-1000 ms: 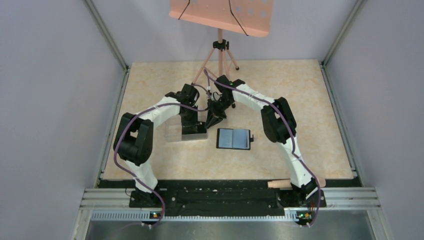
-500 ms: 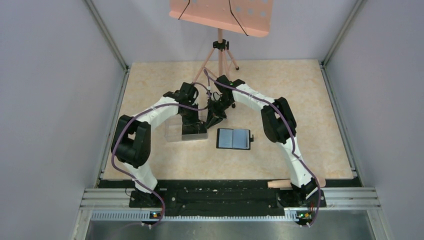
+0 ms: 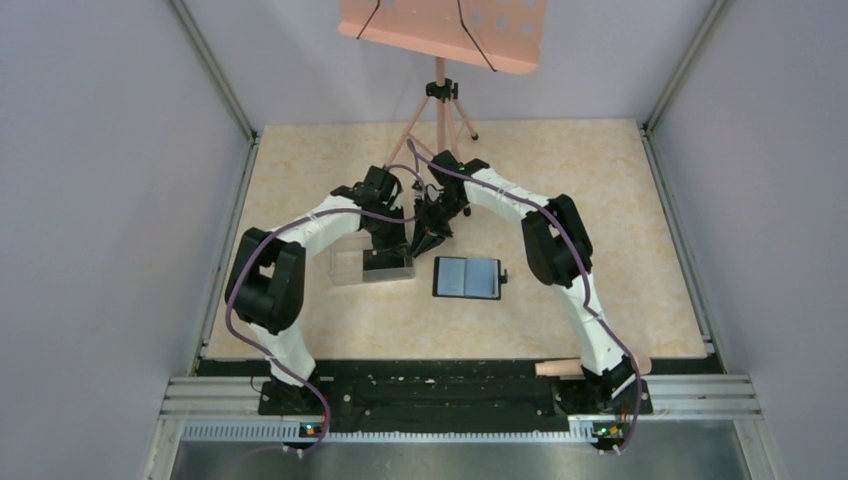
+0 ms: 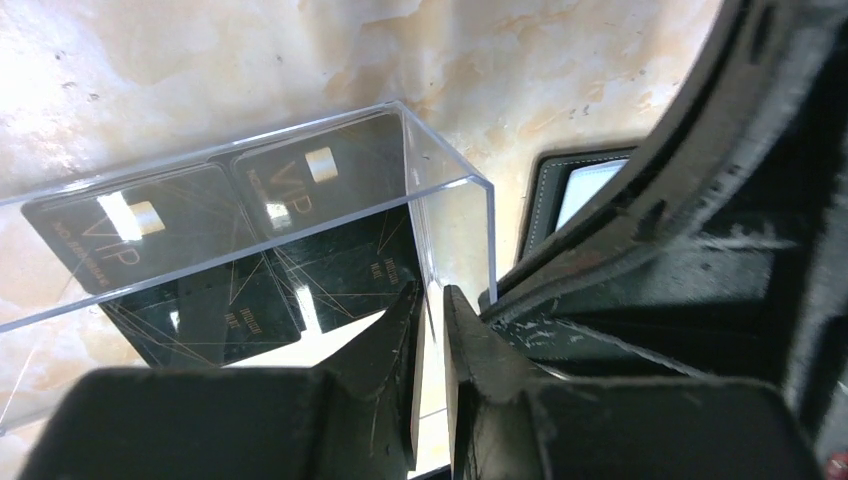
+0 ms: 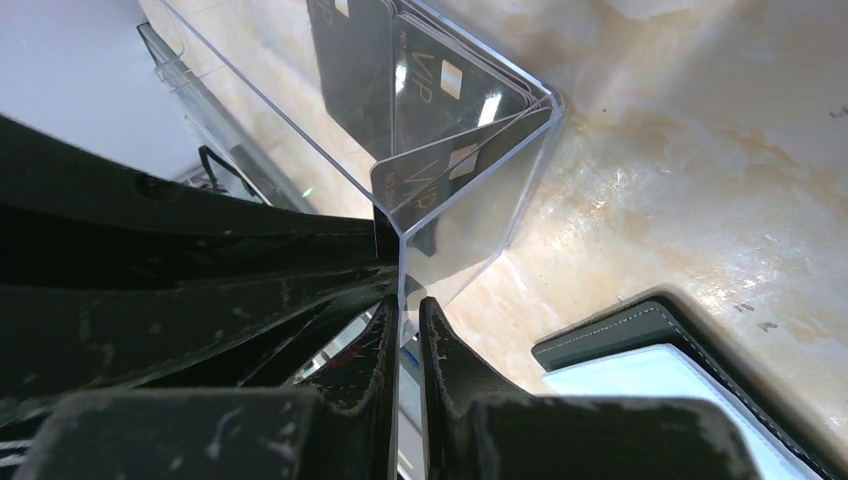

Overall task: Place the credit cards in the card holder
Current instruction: Pick up the credit card from the storage box, then insert the credit card into the card holder.

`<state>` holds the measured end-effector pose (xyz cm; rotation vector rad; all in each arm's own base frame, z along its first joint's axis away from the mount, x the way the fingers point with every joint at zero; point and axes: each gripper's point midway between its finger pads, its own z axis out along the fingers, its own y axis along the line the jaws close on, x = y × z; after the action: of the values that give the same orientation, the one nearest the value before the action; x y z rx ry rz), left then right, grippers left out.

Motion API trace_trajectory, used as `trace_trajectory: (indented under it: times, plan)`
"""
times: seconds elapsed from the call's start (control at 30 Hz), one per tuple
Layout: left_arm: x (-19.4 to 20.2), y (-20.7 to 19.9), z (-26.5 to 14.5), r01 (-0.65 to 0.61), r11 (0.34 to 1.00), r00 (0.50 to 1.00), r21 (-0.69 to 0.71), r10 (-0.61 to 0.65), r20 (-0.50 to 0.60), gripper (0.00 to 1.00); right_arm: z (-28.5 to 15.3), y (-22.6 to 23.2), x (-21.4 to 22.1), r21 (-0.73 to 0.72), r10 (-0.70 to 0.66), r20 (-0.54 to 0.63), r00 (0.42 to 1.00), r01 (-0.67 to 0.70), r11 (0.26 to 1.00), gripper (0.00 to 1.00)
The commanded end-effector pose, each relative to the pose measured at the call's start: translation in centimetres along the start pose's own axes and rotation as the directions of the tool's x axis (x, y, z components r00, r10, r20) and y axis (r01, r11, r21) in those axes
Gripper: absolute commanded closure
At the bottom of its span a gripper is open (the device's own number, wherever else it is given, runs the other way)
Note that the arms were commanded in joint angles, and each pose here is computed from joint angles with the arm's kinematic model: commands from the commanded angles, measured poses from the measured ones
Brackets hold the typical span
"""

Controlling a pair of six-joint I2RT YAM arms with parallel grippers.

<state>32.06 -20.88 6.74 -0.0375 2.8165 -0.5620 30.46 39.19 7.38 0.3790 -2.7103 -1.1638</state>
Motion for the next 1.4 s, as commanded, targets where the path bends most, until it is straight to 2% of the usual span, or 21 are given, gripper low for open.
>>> trace_trajectory:
  times: [0.0, 0.1, 0.2, 0.37, 0.43, 0.63, 0.77, 0.87, 0.97, 1.1, 1.17, 1.23, 1.37]
  plan:
    - [-0.4, -0.3, 0.6, 0.009, 1.0, 1.0, 0.004, -0.009, 0.0, 0.83, 1.0, 0.6, 0.4, -0.015, -0.039, -0.014, 0.999, 0.038, 0.999, 1.0]
    - [0.0, 0.0, 0.8, 0.016, 1.0, 1.0, -0.008, -0.016, -0.011, 0.87, 1.0, 0.6, 0.4, -0.013, -0.04, -0.012, 0.999, 0.04, 0.999, 1.0]
    - [0.1, 0.2, 0.9, 0.017, 1.0, 1.0, -0.015, -0.017, -0.018, 1.0, 0.9, 0.8, 0.3, -0.014, -0.044, -0.008, 0.999, 0.044, 0.999, 1.0]
    - [-0.8, -0.2, -0.8, 0.005, 1.0, 0.999, -0.017, -0.004, 0.033, 1.0, 0.2, 1.5, 0.0, -0.014, -0.069, 0.016, 0.998, 0.069, 0.998, 1.0]
    - [-1.5, -0.6, -2.2, -0.007, 1.0, 0.998, -0.02, 0.009, 0.067, 1.0, -0.3, 2.0, -0.2, -0.007, -0.09, 0.036, 0.995, 0.09, 0.996, 0.96]
    - [-3.2, -0.9, -7.1, -0.042, 0.997, 0.982, -0.065, 0.053, 0.181, 1.0, -2.8, 3.5, -0.9, 0.026, -0.156, 0.116, 0.981, 0.154, 0.988, 0.71]
    - [-3.7, -1.4, -9.9, -0.062, 0.997, 0.962, -0.054, 0.074, 0.263, 1.0, -4.5, 3.8, -0.9, 0.039, -0.178, 0.172, 0.969, 0.174, 0.984, 0.6]
    - [-4.0, -2.3, -11.5, -0.09, 0.996, 0.939, -0.003, 0.086, 0.334, 1.0, -5.7, 3.2, -0.6, 0.061, -0.185, 0.209, 0.96, 0.176, 0.982, 0.52]
    - [-4.1, -4.5, -12.7, -0.151, 0.98, 0.912, 0.13, 0.088, 0.401, 1.0, -7.1, 1.9, 0.0, 0.077, -0.173, 0.246, 0.954, 0.159, 0.984, 0.47]
    - [-3.5, -8.9, -13.3, -0.28, 0.884, 0.894, 0.373, 0.099, 0.437, 1.0, -8.6, -1.5, 1.4, 0.101, -0.115, 0.268, 0.957, 0.091, 0.991, 0.45]
    - [-2.7, -10.7, -13.3, -0.304, 0.824, 0.905, 0.479, 0.093, 0.414, 1.0, -9.1, -3.8, 2.5, 0.122, -0.074, 0.266, 0.961, 0.043, 0.992, 0.45]
    - [-2.1, -11.5, -12.7, -0.29, 0.791, 0.928, 0.538, 0.095, 0.361, 1.0, -9.7, -5.6, 3.4, 0.136, -0.043, 0.272, 0.961, 0.005, 0.991, 0.45]
    - [-1.3, -12.2, -10.8, -0.246, 0.784, 0.955, 0.569, 0.097, 0.28, 1.0, -10.1, -8.6, 5.5, 0.16, 0.018, 0.264, 0.964, -0.062, 0.985, 0.46]
